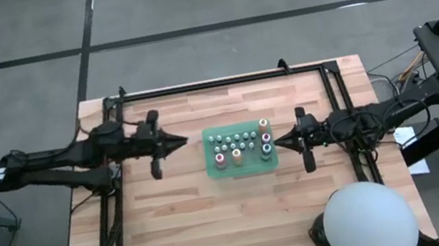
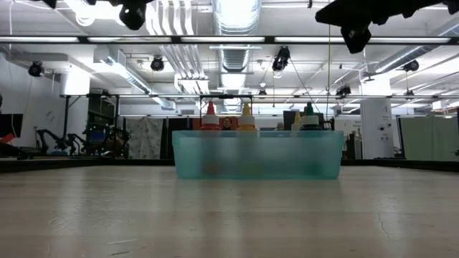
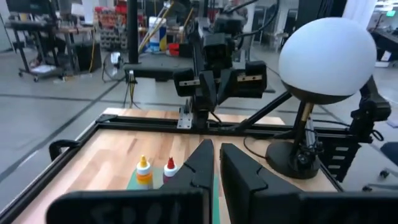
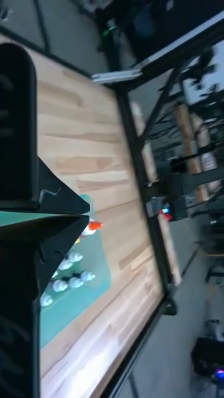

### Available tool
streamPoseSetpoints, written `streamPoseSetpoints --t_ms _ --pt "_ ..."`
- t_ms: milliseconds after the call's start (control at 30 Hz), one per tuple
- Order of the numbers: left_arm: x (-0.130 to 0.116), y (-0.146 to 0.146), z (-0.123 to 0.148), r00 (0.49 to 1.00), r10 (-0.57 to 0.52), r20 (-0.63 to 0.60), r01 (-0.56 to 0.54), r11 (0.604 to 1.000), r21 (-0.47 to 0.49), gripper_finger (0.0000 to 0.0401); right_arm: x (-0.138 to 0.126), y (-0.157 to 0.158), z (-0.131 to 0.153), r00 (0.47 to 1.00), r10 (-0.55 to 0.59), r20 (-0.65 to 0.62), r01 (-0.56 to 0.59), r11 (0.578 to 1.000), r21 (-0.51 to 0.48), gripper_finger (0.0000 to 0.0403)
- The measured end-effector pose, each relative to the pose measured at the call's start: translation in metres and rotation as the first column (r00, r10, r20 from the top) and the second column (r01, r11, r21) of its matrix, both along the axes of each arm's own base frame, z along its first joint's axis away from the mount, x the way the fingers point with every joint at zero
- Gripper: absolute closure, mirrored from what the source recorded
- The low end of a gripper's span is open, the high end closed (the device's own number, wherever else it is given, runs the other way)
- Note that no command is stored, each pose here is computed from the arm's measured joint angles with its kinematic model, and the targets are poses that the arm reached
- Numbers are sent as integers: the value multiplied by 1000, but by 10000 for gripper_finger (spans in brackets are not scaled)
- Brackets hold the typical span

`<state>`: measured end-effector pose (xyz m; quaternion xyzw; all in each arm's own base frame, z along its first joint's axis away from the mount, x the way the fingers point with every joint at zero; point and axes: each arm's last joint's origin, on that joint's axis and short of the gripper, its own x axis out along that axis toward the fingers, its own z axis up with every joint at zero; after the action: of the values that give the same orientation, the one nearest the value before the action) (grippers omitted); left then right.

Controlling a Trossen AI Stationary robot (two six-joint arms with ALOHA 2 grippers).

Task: Pick & Place food coloring
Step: Return to Home Position

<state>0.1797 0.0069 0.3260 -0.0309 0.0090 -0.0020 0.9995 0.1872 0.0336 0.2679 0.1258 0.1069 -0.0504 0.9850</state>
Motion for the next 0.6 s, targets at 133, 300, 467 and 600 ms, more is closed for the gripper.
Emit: streamPoseSetpoints --t_ms 133,300,467,600 --pt "-18 -1 -17 1000 5 15 -6 999 33 399 -7 -1 -5 995 2 95 -3 1000 10 394" --pt "-32 -1 -39 1000 10 14 -10 999 33 398 -18 -4 -23 990 13 142 -8 999 -35 394" --pt "-41 -1 -64 1000 14 -19 -14 1000 3 398 -31 -7 -46 993 16 115 -10 999 -53 394" --pt "-46 -2 -74 1000 11 -7 -11 1000 -1 398 -42 -9 -59 992 16 123 -9 999 -51 394"
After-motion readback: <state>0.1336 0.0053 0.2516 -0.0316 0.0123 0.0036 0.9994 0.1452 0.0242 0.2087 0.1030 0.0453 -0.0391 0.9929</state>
